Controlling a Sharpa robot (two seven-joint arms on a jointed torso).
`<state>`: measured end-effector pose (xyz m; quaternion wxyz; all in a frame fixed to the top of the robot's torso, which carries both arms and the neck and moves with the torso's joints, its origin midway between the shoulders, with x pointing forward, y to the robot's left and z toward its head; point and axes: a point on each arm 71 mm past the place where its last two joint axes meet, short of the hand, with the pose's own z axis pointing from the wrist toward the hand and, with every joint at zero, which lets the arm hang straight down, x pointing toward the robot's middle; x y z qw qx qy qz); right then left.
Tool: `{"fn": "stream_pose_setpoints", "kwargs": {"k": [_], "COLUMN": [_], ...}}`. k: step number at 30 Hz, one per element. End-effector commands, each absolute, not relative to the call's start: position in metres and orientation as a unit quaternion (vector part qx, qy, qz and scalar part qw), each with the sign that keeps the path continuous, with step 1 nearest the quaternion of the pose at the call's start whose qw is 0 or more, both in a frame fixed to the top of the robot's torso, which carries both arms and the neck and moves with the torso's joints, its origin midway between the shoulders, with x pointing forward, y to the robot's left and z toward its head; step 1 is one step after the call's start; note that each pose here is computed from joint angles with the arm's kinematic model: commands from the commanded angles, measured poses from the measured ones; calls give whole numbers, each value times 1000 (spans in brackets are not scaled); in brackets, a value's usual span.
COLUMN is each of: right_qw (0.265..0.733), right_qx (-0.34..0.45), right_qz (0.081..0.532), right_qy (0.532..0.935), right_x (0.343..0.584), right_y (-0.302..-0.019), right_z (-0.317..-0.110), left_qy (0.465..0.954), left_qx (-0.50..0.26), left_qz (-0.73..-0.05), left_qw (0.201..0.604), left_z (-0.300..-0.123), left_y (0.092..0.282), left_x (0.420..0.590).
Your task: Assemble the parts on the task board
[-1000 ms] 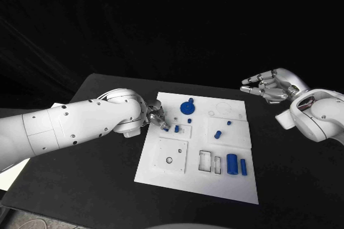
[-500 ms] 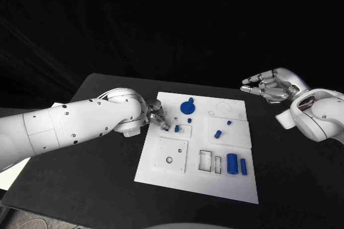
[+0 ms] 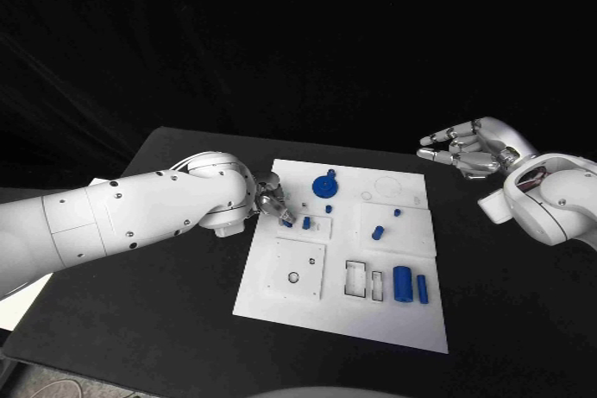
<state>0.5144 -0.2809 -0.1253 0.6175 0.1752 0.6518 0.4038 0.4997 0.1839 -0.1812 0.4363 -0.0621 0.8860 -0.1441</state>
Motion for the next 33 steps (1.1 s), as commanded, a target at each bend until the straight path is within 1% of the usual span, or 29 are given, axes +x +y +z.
{"fn": "stream_pose_setpoints", "kwargs": {"k": [1, 33], "right_qw": [614, 614], "right_qx": [171, 170], "right_qz": [408, 408], "right_qy": [654, 653], "right_x": [514, 513], "right_y": [-279, -279], "right_z": [-126, -125], "left_qy": [895, 896], "left_qx": [-56, -55], "left_qz": [-135, -121], "left_qw": [422, 423], "left_z": [-186, -188], "left_y": [182, 184], "left_x": [498, 504]}}
